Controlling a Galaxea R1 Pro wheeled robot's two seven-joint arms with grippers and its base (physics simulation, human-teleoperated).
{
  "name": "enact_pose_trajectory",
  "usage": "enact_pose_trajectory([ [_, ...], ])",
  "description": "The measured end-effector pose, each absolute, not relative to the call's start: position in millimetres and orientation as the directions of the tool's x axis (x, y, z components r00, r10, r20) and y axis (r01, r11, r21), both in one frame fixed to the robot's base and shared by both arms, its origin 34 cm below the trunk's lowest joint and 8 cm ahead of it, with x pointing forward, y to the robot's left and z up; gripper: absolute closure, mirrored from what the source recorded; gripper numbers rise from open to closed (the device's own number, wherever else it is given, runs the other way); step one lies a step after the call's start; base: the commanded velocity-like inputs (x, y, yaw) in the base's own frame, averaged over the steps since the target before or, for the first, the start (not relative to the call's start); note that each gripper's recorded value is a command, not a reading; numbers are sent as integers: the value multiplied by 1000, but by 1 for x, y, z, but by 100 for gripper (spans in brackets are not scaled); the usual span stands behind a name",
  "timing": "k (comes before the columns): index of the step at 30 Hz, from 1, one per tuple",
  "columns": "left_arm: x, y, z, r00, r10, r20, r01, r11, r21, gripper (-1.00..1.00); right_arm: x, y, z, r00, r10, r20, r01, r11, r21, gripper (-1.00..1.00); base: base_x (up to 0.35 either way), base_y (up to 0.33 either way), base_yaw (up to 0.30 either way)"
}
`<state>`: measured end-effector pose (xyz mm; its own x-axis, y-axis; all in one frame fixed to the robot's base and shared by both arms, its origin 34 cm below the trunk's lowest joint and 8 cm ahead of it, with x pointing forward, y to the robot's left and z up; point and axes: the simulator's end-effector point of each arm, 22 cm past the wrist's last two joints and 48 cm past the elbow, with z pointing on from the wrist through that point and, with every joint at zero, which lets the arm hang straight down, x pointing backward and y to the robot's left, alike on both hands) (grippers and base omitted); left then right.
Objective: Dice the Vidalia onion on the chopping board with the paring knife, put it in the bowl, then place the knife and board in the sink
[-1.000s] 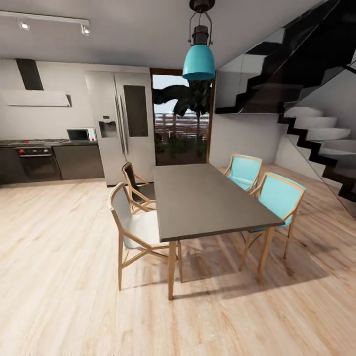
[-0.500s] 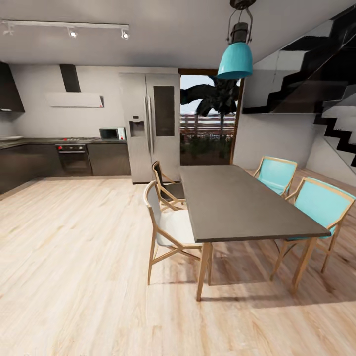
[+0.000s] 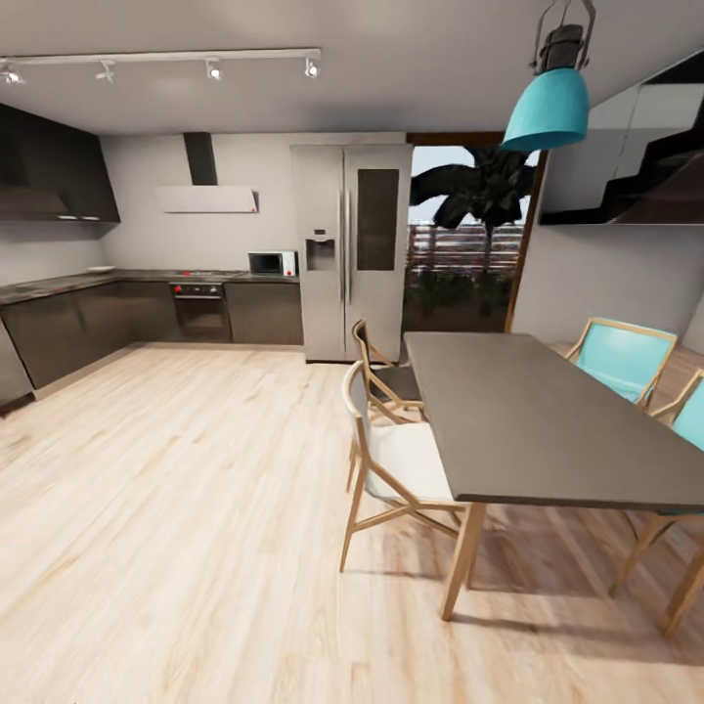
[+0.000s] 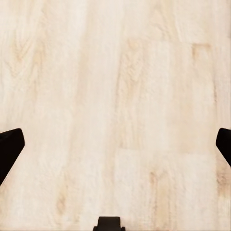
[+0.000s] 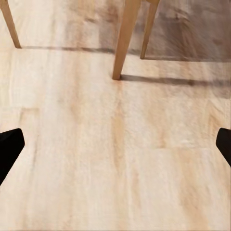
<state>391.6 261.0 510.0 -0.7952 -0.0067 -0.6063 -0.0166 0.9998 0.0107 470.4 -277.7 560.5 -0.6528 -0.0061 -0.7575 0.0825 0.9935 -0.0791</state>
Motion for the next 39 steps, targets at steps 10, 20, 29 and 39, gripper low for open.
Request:
enact_pose_trajectory([
  [10, 392, 261, 510, -795, -7, -606, -17, 1000, 11, -100, 470, -278, 560, -653, -6, -757, 83, 993, -79, -100, 224, 97, 248],
  [20, 392, 261, 510, -795, -7, -606, -18, 1000, 11, -100, 470, -278, 561, -653, -6, -758, 83, 993, -79, -100, 236, 29, 248],
  [29, 392, 261, 510, -795, -7, -606, -17, 1000, 11, -100, 470, -278, 561, -653, -6, -758, 83, 993, -79, -100, 264, 1, 248],
  [39, 392, 262, 510, -795, -7, -606, -18, 1000, 13, -100, 470, -278, 561, -653, -6, -758, 83, 993, -79, -100, 267, 18, 247],
])
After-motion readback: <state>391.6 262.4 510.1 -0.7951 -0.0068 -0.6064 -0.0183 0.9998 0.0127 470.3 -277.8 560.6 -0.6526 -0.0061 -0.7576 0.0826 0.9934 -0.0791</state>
